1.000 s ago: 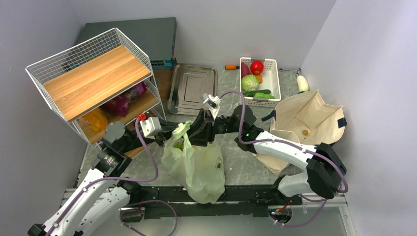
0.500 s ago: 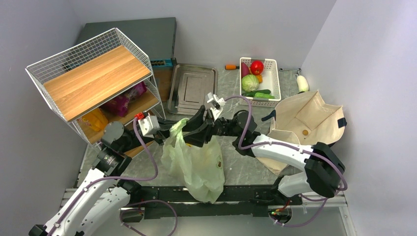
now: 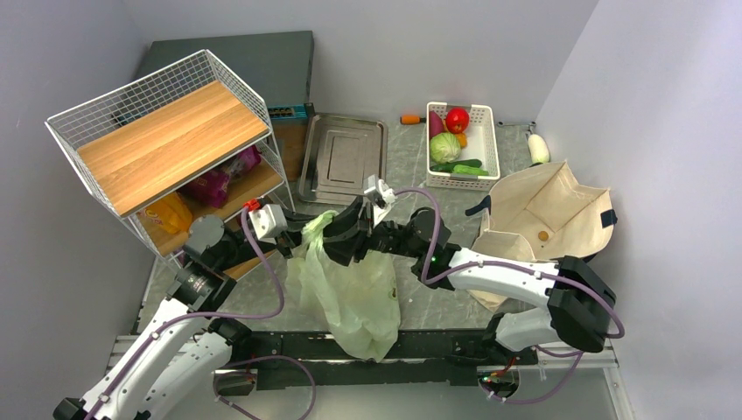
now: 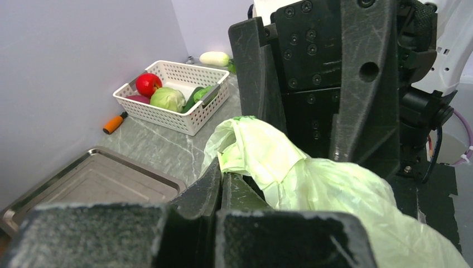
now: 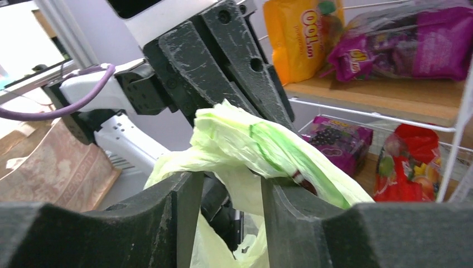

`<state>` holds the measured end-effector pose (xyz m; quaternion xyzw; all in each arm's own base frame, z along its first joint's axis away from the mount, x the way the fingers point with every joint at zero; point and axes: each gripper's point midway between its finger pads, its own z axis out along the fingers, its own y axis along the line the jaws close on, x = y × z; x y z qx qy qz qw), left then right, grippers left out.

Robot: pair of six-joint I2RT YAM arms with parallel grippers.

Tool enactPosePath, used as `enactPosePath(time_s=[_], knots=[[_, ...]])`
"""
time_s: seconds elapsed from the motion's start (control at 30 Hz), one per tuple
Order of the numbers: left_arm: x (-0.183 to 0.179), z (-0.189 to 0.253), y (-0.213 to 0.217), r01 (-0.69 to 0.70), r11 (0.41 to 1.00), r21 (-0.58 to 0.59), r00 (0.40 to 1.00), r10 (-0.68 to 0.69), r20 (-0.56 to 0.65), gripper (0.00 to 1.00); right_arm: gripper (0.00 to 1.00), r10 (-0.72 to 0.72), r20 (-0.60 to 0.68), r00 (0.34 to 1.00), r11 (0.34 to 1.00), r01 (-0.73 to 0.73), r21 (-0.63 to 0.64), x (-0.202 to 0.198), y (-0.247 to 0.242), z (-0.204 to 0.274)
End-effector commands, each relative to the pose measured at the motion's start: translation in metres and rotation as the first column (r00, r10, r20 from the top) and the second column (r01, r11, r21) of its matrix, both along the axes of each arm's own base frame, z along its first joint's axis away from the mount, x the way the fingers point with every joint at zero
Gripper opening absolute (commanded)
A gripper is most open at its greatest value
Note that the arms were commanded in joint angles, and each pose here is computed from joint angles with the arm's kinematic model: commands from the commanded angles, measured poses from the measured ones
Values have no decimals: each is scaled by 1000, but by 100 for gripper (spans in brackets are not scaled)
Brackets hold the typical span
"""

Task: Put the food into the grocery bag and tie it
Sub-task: Tie the grocery bag at the center of the board.

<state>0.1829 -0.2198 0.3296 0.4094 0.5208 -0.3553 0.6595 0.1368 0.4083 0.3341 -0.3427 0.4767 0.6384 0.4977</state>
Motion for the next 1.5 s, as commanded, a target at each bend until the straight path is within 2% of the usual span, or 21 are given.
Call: enactPosePath(time_s=[0.0,0.17,0.57,1.03,1.3,1.47], knots=[[-11,18,-2,44,998,-43,998,-43,45,0,44,-189,1,982,981,189,41,30,-13,2],[-11,19,-1,43,998,-46,998,-41,48,0,41,-242,4,970,970,242,31,39,-16,-5],[-9,17,-1,39,998,-40,998,-37,41,0,43,-112,59,992,993,110,40,20,-1,4],[-7,14,-1,34,999,-37,999,-33,30,0,44,-39,82,996,992,29,125,3,1,28],[-7,14,-1,36,999,-36,999,-35,27,0,34,-23,83,996,987,9,162,-4,-6,41],[-7,14,-1,37,999,-37,999,-36,24,0,3,-50,12,999,985,48,166,4,-6,41]])
